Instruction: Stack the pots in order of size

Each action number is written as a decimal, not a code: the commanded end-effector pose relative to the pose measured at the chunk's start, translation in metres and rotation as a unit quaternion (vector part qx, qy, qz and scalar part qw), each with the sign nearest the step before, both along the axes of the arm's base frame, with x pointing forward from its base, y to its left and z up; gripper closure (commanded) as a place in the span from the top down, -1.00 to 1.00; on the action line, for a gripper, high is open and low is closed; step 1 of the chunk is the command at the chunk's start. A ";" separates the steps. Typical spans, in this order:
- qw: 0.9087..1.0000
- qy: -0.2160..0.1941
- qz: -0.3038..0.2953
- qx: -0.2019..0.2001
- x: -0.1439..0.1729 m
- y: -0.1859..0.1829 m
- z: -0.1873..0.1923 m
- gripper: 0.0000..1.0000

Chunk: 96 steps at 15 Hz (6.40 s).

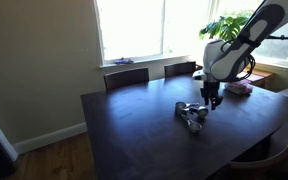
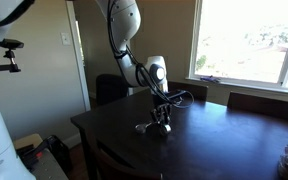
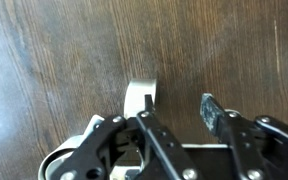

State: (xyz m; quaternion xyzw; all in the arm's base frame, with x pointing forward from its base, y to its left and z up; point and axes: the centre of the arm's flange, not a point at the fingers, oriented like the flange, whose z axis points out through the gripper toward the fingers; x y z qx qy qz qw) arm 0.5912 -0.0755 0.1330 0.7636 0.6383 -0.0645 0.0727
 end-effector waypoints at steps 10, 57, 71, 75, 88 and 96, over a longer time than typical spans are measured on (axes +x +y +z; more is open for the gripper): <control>0.988 -0.132 -0.071 0.022 -0.029 0.002 -0.020 1.00; 0.988 -0.065 -0.125 0.067 0.012 -0.036 0.001 -0.89; 0.997 -0.014 -0.048 0.054 0.037 -0.012 -0.033 0.90; 0.998 -0.002 -0.052 0.047 0.050 -0.013 -0.042 1.00; 0.997 0.009 -0.074 0.039 0.063 -0.034 -0.038 1.00; 0.997 0.029 -0.067 0.028 0.076 -0.031 -0.064 0.98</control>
